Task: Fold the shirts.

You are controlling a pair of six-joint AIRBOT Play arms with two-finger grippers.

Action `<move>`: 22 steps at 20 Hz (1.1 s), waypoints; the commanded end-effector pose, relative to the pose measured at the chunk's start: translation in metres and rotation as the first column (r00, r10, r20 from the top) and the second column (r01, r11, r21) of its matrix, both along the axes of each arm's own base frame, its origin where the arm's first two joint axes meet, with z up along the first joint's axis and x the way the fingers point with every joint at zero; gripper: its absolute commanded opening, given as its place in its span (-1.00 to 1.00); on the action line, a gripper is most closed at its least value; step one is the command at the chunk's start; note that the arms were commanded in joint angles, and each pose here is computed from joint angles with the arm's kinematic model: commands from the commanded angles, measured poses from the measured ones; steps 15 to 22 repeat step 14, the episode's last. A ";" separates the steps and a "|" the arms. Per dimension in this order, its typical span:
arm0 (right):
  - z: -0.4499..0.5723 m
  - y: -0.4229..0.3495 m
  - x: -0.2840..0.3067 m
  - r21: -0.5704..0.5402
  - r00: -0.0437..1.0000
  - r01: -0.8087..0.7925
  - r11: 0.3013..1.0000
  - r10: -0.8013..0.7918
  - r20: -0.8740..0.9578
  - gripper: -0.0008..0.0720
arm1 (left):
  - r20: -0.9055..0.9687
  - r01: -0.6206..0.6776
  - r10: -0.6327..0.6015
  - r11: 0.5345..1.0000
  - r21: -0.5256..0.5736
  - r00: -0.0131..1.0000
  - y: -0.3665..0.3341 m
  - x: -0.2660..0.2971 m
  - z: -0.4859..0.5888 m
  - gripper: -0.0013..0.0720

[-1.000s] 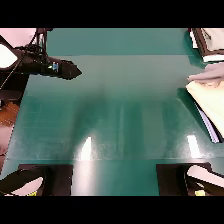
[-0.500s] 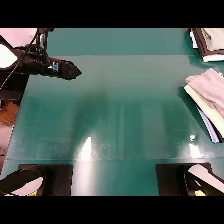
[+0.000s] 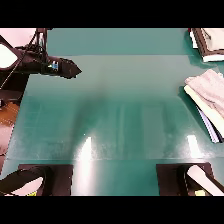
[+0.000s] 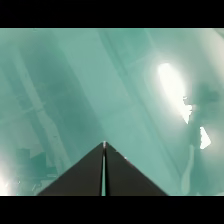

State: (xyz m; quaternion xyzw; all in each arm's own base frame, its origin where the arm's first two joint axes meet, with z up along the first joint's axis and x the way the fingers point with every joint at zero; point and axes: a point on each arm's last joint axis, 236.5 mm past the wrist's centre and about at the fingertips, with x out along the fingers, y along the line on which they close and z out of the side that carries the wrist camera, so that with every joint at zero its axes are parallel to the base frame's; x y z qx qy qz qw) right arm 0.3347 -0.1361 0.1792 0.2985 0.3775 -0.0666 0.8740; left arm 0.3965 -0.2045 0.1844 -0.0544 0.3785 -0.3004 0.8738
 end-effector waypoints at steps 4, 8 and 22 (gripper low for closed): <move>0.023 0.128 0.050 -0.015 0.942 -0.310 0.951 0.309 0.128 -0.94 | 0.019 -0.011 0.011 1.000 -0.012 1.000 0.000 0.004 0.004 -0.91; 0.026 0.168 0.053 -0.025 0.906 -0.397 0.917 0.396 0.148 -0.94 | 0.030 -0.017 0.017 1.000 -0.016 0.999 0.000 0.006 0.006 -0.91; 0.024 0.178 0.049 -0.019 0.895 -0.426 0.904 0.425 0.136 -0.94 | 0.030 -0.017 0.017 1.000 -0.016 0.999 0.000 0.006 0.006 -0.91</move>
